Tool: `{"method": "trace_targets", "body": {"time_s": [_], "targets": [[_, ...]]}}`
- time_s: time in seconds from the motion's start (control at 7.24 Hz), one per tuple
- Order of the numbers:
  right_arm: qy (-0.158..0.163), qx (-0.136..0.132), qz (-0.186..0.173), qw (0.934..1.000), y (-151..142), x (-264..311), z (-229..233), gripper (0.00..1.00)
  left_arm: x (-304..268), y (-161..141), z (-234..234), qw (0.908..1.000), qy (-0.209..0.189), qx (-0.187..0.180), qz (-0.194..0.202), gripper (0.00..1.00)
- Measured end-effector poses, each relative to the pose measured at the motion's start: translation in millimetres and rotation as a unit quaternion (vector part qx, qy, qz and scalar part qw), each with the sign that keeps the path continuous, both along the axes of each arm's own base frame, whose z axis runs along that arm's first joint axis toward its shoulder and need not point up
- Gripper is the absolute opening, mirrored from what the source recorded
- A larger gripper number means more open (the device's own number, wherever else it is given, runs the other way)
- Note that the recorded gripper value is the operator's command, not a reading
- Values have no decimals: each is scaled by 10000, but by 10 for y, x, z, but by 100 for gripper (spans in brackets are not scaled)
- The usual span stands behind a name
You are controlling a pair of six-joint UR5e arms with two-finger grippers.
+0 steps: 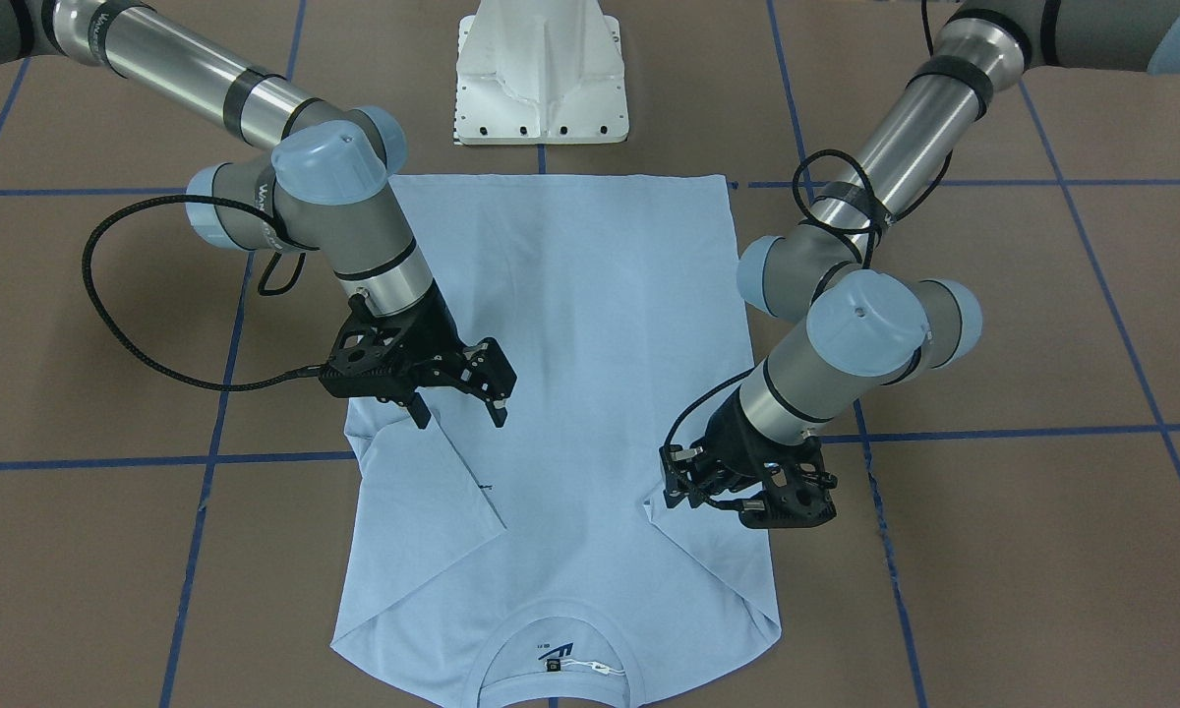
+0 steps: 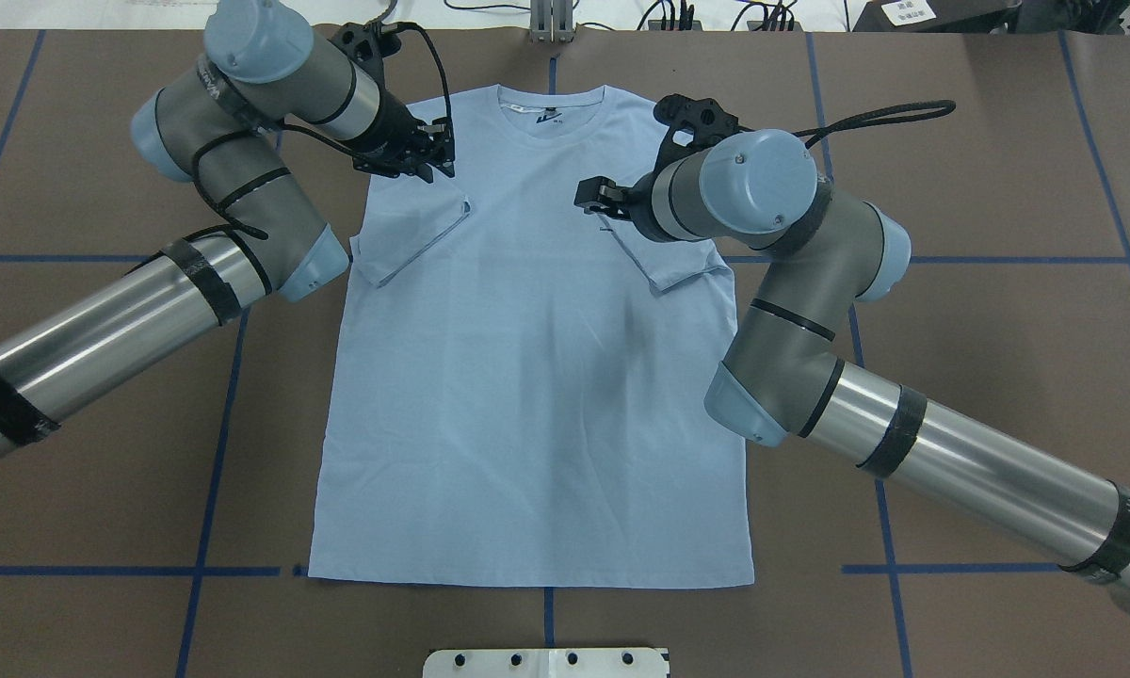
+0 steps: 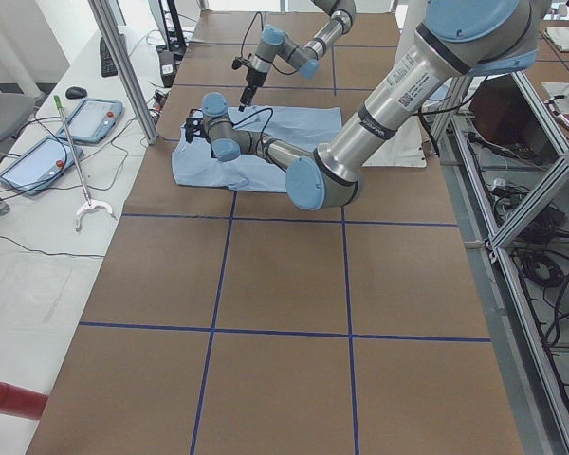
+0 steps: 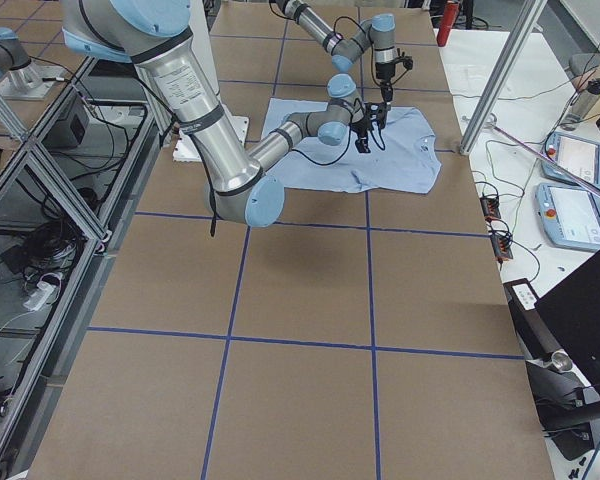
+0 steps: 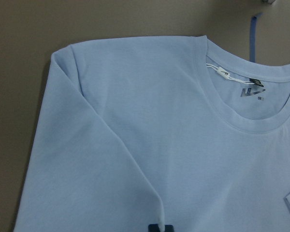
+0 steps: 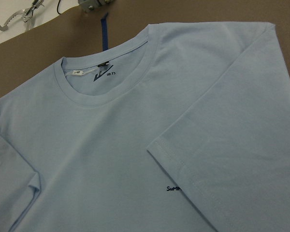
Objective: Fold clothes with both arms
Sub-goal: 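Fold the other sleeve inward with the left gripper while the right gripper releases, then move both grippers to the hem corners nearest the robot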
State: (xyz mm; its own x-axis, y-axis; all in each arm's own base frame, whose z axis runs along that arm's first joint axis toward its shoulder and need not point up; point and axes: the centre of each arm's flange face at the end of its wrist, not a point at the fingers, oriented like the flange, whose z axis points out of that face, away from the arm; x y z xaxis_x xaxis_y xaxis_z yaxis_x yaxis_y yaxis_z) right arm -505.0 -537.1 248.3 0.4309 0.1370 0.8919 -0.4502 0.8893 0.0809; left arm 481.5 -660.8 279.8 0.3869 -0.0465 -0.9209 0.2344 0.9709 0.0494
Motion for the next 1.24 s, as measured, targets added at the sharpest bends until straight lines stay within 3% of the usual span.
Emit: {"method": "trace_targets", "body": {"time_s": [0.28, 0.41, 0.69, 0.83, 0.97, 1.24], "targets": [[-21, -20, -46, 10000, 189, 99, 90, 100, -79, 209, -337, 9989, 413, -121, -163, 100], [-70, -98, -116, 9999, 488, 224, 148, 100, -161, 412, -454, 9976, 629, -193, -191, 100], [28, -391, -143, 9991, 1409, 330, 267, 100, -435, 830, -554, 9949, 965, -195, -200, 100], [105, -592, -78, 9982, 1937, 361, 306, 99, -585, 1005, -549, 9938, 1077, -183, -212, 99], [158, -938, -3, 9955, 2403, 409, 337, 92, -659, 1085, -511, 9934, 1105, -182, -228, 99], [448, -1623, 374, 9850, 3124, 247, 515, 80, -693, 1115, -462, 9935, 1095, -194, -251, 99]]}}
